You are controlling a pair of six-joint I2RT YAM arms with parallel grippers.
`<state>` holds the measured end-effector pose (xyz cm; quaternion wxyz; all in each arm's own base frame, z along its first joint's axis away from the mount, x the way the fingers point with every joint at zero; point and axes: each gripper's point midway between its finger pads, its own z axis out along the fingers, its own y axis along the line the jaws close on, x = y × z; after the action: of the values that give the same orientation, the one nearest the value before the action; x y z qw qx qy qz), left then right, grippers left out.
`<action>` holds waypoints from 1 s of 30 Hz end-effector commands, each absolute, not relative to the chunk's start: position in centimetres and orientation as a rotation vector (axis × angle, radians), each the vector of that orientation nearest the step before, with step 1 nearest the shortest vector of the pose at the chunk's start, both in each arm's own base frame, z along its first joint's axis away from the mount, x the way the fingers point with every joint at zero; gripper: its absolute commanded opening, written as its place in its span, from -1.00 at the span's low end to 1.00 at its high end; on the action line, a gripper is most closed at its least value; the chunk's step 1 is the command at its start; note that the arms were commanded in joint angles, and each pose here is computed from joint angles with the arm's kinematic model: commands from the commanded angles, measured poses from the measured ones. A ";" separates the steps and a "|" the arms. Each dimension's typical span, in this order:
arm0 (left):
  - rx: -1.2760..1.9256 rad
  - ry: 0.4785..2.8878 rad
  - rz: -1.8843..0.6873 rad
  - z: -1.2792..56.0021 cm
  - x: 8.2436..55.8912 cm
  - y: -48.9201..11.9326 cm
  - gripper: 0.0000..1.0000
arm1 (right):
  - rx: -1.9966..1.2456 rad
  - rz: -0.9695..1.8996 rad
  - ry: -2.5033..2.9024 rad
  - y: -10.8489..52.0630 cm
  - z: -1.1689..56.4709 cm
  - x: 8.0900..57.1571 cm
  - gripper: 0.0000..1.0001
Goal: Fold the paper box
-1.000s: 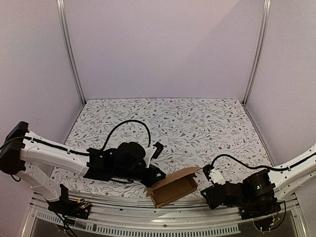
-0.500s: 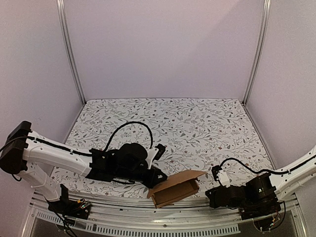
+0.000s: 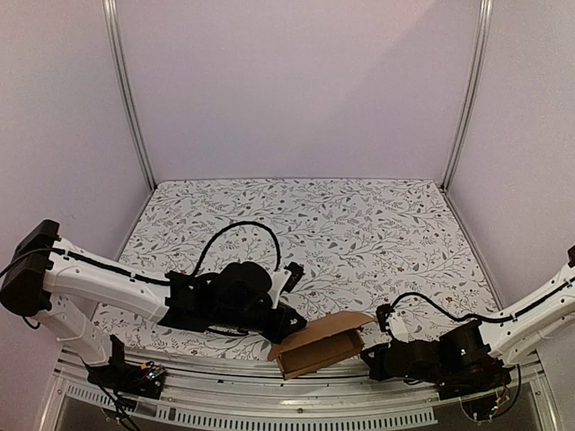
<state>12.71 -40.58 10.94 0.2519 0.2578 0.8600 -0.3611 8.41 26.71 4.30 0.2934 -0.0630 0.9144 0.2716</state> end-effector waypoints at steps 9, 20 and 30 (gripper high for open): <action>0.675 2.327 -0.944 11.2 12.9 -40.1 -1.00 | -0.067 0.792 2.377 29.4 5.2 10.4 -1.00; 0.626 2.354 -0.935 10.3 12.7 -39.0 -1.00 | -0.017 0.860 2.365 33.2 5.0 13.0 -1.00; 0.622 2.383 -0.925 9.1 11.9 -38.5 -1.00 | 0.000 0.862 2.385 34.9 3.6 14.5 -1.00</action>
<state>12.88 -38.62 9.72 0.2597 0.2238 0.8753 -0.3411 13.96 33.68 3.56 0.3026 0.0029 0.9005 0.3122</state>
